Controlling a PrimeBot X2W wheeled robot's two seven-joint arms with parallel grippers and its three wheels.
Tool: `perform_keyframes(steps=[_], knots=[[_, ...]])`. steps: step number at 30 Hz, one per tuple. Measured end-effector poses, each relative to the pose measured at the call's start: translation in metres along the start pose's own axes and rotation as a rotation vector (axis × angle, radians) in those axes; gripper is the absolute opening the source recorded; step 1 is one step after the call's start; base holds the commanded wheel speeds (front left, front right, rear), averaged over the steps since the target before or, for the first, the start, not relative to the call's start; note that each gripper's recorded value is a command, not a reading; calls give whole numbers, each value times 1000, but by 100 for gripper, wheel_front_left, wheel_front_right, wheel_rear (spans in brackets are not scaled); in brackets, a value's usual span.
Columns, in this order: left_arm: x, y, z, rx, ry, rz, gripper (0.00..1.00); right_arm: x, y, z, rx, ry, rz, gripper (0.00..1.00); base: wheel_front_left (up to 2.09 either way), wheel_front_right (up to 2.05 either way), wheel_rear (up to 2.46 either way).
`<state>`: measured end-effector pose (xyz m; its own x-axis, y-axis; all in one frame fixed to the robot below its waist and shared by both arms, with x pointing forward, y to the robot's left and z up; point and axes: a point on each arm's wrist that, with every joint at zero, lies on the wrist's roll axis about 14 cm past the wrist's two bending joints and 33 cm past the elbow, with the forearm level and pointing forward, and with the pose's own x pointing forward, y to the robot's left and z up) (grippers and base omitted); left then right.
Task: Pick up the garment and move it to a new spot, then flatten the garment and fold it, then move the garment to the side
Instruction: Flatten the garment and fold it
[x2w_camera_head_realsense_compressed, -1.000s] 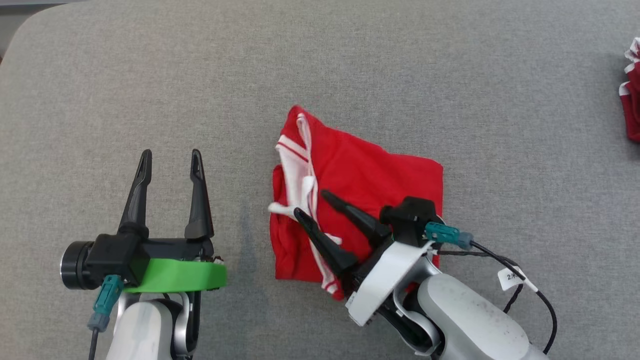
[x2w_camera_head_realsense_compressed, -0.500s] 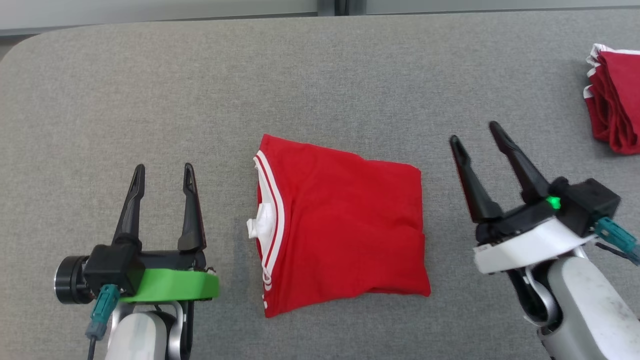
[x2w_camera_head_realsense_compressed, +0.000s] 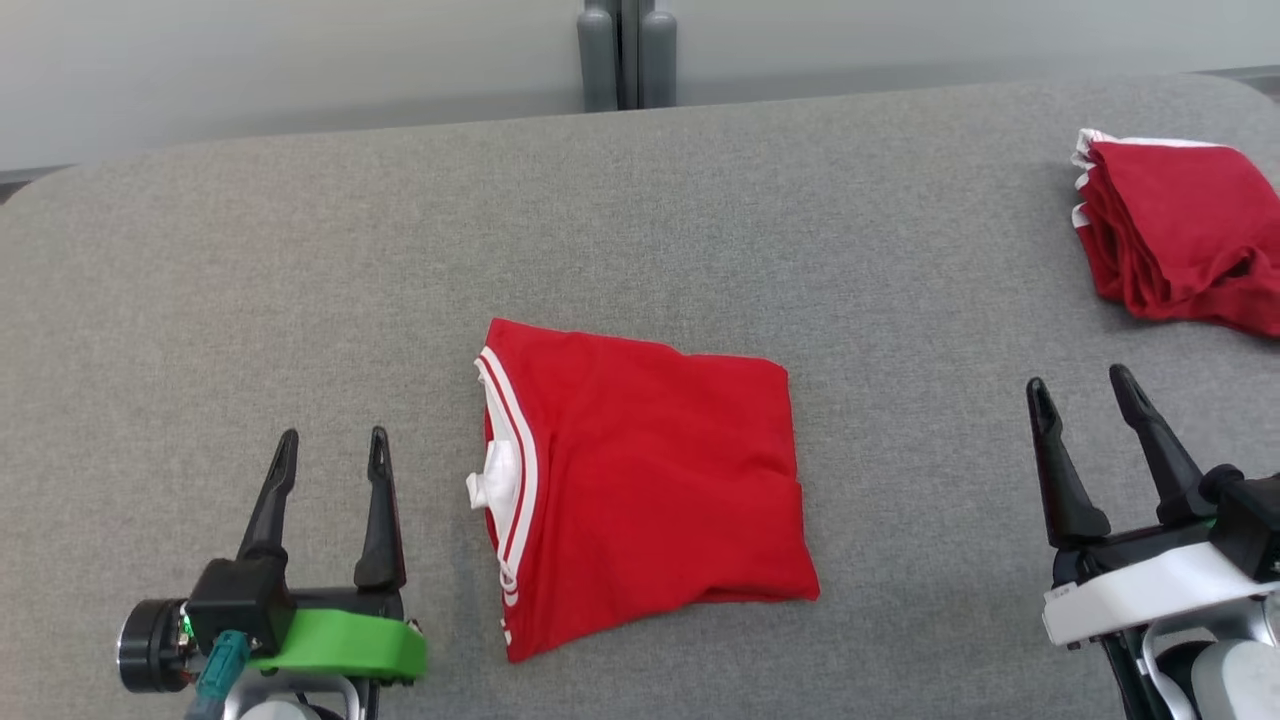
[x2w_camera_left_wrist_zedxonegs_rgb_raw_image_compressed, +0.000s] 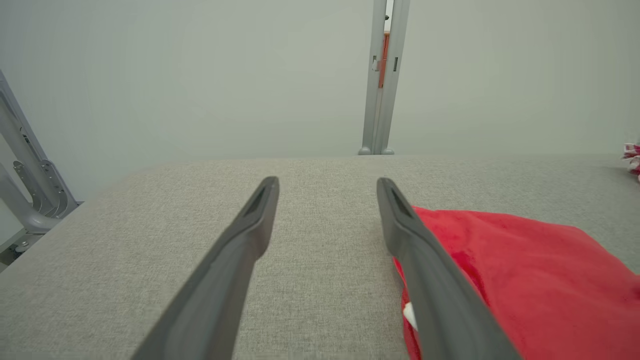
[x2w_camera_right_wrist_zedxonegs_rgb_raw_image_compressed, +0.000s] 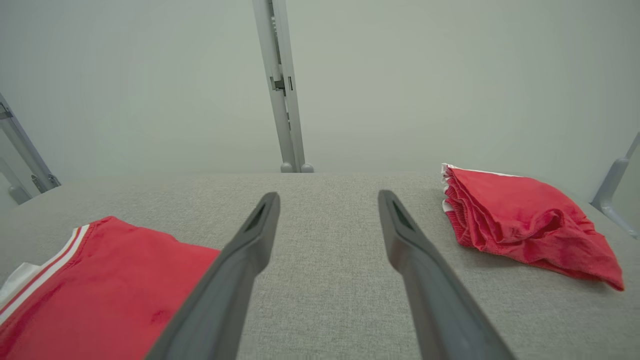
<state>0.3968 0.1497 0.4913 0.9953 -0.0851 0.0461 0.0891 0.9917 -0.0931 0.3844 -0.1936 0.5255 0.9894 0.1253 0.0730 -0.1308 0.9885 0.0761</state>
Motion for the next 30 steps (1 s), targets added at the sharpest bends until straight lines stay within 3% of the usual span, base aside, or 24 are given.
perform_keyframes(steps=[13,30], knots=[[-31,-2,5,-3,10,-9,100,-33,14,18,12,-20,2,100,0,0,0],[-36,0,7,18,10,-5,100,-49,12,17,25,-8,-21,100,0,0,0]])
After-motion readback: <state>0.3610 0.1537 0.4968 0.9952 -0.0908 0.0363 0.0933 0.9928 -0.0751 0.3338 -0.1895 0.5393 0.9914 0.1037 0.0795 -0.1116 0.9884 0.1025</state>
